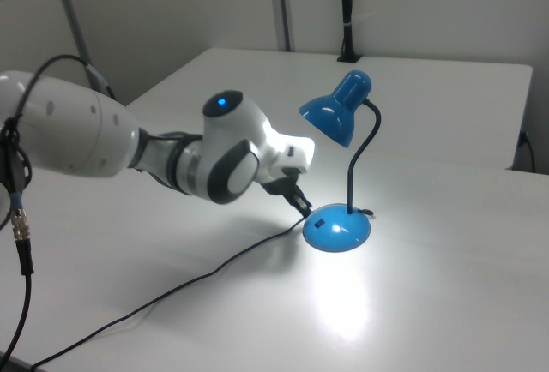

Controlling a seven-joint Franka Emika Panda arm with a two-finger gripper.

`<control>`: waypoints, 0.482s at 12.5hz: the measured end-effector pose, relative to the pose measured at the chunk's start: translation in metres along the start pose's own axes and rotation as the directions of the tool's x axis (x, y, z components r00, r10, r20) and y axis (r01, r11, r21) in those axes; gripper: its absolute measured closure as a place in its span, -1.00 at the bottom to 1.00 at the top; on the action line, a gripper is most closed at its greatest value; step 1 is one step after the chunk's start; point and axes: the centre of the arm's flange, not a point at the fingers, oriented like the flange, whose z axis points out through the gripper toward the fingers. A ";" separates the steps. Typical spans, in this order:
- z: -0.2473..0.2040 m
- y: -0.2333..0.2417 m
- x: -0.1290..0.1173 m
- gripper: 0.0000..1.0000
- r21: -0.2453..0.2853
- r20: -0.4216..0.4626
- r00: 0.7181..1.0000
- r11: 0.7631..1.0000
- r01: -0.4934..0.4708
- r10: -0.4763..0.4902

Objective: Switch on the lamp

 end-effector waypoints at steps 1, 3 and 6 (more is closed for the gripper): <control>-0.006 -0.014 -0.004 0.98 0.007 0.021 1.000 1.000 0.017 -0.017; -0.021 -0.045 -0.014 0.98 0.025 0.059 0.997 0.998 0.057 -0.059; -0.060 -0.102 -0.035 0.98 0.050 0.123 0.979 0.986 0.157 -0.162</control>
